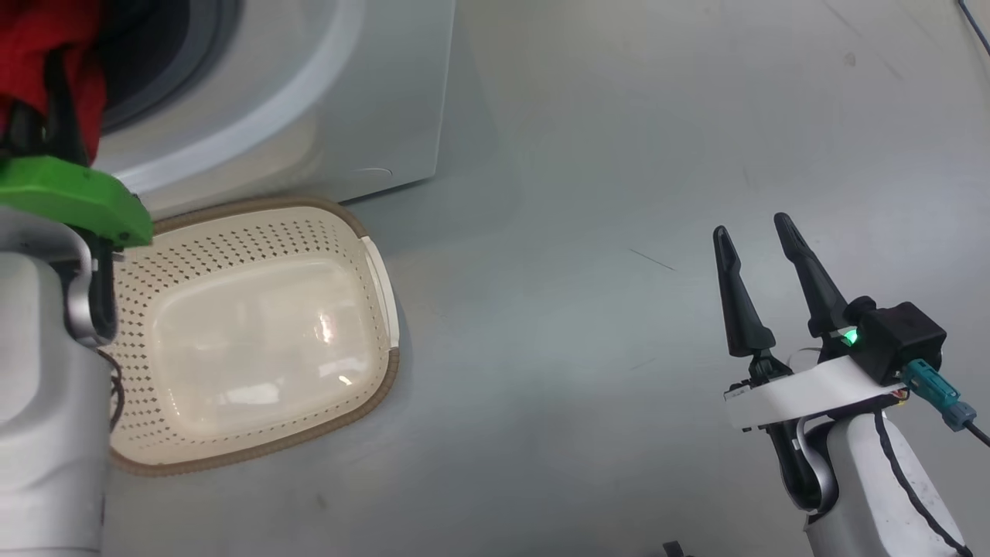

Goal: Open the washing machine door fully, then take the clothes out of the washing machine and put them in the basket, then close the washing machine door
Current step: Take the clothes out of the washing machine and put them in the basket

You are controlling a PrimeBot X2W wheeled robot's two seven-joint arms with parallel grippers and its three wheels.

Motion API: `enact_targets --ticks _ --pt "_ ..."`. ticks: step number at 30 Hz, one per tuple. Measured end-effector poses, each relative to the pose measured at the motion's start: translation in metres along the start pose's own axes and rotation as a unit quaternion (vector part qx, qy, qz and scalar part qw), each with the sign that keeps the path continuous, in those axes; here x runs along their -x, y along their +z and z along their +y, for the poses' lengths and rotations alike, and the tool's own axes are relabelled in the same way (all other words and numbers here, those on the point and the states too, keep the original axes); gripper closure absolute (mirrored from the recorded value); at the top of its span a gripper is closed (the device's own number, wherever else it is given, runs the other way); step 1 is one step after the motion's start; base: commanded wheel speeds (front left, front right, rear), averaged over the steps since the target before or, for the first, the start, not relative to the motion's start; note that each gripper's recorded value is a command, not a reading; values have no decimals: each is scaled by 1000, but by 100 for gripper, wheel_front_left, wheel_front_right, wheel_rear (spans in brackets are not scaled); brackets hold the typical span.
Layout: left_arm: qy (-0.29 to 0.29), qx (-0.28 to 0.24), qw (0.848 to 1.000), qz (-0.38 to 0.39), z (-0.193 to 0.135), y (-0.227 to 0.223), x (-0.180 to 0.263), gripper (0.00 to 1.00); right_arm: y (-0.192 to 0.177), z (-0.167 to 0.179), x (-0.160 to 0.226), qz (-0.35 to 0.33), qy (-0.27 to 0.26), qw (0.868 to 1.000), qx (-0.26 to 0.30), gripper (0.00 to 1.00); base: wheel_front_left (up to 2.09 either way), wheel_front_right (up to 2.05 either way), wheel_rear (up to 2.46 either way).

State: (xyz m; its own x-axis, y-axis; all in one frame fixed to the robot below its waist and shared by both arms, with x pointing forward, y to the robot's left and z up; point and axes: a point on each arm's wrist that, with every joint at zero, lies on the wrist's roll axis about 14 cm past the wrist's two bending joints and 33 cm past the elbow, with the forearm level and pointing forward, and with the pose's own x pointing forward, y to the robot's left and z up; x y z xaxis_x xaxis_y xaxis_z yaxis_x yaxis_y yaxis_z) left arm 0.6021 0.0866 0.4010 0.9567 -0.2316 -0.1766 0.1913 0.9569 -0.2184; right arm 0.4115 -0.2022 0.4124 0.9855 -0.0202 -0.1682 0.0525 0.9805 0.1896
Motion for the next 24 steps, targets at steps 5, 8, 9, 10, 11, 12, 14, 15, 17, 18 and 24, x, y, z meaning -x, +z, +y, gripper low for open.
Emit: enact_targets --ticks 5,8,9,10,11,12,14,15,17,18,24 --pt "5 14 999 -45 -7 15 24 100 4 4 6 -5 7 1000 1 0 0 0 0" --pt "7 22 998 -66 -12 22 39 100 7 8 9 -9 11 1000 -1 0 0 0 0" --pt "6 25 997 -69 -15 24 44 100 8 8 11 -10 12 1000 -1 0 0 0 0" --pt "5 28 997 -71 -17 26 48 100 9 9 12 -11 14 1000 2 0 0 0 0" --pt "5 27 997 -75 -19 28 52 100 9 10 13 -11 16 1000 3 0 0 0 0" --pt "4 26 996 -80 -20 32 56 100 10 11 14 -12 18 1000 3 0 0 0 0" --pt "1 16 995 -97 -22 44 62 100 11 13 16 -13 24 1000 8 0 0 0 0" --pt "1 11 994 -106 -21 51 65 100 13 15 16 -15 27 999 8 0 0 0 0" --pt "0 4 992 -127 -22 66 71 100 15 17 17 -19 31 999 9 0 0 0 0" --pt "0 0 991 -137 -23 73 74 100 16 18 18 -20 33 999 10 0 0 0 0" --pt "3 -17 983 -184 -25 105 103 100 22 32 23 -29 52 998 8 0 0 0 0"
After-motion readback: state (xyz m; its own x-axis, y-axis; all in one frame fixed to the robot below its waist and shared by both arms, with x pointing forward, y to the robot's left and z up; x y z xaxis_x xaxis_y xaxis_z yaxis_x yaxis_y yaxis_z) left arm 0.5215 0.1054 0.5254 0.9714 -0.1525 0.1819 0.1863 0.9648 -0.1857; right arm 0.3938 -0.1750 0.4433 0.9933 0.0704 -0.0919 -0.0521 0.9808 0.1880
